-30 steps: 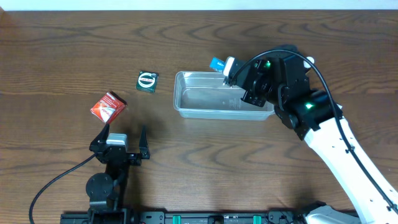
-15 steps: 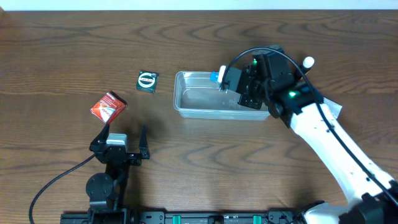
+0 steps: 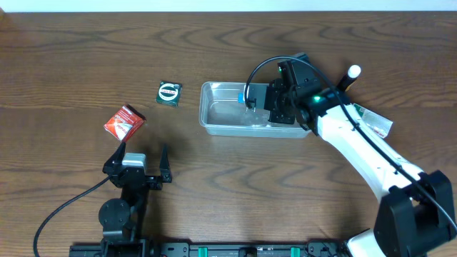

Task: Pack container
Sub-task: 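Carry the blue box over the clear container and lower it in, then release the blue box in the container and lift the right gripper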

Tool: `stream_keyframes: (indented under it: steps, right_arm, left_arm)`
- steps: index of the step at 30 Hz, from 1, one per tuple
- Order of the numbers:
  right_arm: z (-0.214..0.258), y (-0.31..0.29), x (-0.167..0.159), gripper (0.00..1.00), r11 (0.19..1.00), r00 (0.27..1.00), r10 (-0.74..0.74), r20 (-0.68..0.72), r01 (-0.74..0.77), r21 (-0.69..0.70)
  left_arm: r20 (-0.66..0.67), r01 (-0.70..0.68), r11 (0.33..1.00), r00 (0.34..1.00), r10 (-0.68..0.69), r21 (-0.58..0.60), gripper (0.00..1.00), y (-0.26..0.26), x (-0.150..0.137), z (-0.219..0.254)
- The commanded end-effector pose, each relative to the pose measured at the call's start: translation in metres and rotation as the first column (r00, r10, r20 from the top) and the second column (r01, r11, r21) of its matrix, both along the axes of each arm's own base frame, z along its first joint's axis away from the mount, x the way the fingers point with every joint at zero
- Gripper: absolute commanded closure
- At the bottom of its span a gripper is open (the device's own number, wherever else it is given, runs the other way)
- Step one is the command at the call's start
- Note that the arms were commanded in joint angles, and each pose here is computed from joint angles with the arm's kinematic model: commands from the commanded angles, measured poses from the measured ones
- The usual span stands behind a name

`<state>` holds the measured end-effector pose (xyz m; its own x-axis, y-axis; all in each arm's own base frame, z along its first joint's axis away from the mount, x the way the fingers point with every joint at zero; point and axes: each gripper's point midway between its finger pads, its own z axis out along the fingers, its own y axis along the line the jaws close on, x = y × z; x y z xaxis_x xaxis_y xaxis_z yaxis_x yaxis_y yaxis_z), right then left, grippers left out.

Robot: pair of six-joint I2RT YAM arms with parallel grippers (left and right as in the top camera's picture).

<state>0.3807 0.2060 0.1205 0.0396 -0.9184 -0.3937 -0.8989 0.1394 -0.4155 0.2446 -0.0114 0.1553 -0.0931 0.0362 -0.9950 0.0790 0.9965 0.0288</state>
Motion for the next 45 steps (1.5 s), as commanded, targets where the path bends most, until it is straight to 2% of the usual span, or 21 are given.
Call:
stream_keyframes:
  steps: [1, 10, 18, 22, 24, 33, 45]
  right_arm:
    - [-0.003, 0.001, 0.008, 0.99, 0.999, 0.999, 0.048, 0.018, -0.048, -0.01]
    - [-0.03, -0.016, 0.018, 0.99, 0.998, 0.999, 0.039, -0.023, -0.04, -0.046]
    - [-0.03, -0.036, 0.028, 0.99, 1.0, 1.0, -0.006, -0.027, 0.005, -0.026]
    - [-0.029, -0.036, 0.028, 0.71, 1.0, 1.0, -0.006, -0.025, 0.006, -0.025]
    - [-0.029, -0.035, 0.027, 0.66, 1.0, 1.0, -0.013, -0.028, 0.013, -0.022]
    - [-0.019, -0.018, 0.015, 0.56, 1.0, 0.999, 0.001, -0.037, -0.001, -0.006]
    - [0.052, -0.003, -0.017, 0.53, 0.998, 0.999, 0.007, 0.045, -0.01, 0.069]
  left_arm:
    - [-0.045, 0.011, 1.0, 0.999, -0.011, -0.005, 0.02, -0.002, -0.001, -0.015]
    - [-0.045, 0.011, 1.0, 0.999, -0.011, -0.005, 0.02, -0.002, -0.001, -0.015]
    - [-0.045, 0.011, 1.0, 0.999, -0.011, -0.005, 0.02, -0.002, -0.001, -0.015]
    - [-0.045, 0.011, 1.0, 0.999, -0.011, -0.005, 0.02, -0.002, -0.001, -0.015]
    - [-0.045, 0.011, 1.0, 0.999, -0.011, -0.005, 0.02, -0.002, -0.001, -0.015]
    - [-0.045, 0.011, 1.0, 0.999, -0.011, -0.005, 0.02, -0.002, -0.001, -0.015]
    - [-0.045, 0.011, 1.0, 0.999, -0.011, -0.005, 0.02, -0.002, -0.001, -0.015]
